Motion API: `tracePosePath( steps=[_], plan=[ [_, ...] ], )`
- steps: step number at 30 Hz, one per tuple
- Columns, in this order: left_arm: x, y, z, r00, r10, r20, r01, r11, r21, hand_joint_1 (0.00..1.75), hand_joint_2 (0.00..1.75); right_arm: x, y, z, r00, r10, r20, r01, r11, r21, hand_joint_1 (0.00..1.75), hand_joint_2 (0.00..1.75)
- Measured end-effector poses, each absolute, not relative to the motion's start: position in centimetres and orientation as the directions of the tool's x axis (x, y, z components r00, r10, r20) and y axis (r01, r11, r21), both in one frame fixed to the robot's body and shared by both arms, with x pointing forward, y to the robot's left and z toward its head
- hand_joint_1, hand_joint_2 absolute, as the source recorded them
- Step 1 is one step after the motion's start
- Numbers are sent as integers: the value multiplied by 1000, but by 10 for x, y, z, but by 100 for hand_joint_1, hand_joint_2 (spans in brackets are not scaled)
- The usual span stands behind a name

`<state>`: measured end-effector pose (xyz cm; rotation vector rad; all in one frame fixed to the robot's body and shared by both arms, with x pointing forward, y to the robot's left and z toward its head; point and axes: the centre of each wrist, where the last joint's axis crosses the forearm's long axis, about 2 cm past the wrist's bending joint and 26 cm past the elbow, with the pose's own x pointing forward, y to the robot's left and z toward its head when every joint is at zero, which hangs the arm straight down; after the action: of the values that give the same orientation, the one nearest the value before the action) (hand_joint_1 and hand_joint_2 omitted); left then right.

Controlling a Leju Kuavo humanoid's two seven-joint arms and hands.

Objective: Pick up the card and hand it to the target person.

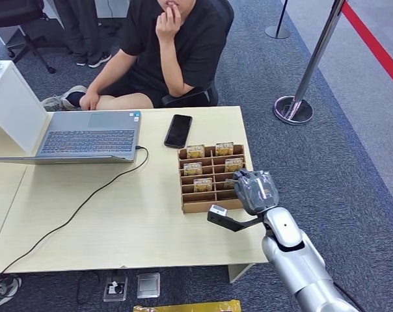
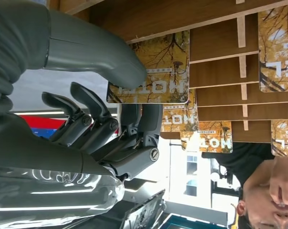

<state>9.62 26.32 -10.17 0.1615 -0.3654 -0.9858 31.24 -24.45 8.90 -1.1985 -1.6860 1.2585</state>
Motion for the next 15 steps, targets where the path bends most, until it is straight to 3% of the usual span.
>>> tracePosePath(
  steps=[6,15],
  plan=[
    [97,263,-102,493,-839,228,782,543,305,0,175,312,-244,89,-339,938,72,270,170,-948,175,175],
    [101,263,-101,499,-839,219,781,544,307,0,175,315,-235,114,-457,852,255,435,464,-771,175,175]
  ],
)
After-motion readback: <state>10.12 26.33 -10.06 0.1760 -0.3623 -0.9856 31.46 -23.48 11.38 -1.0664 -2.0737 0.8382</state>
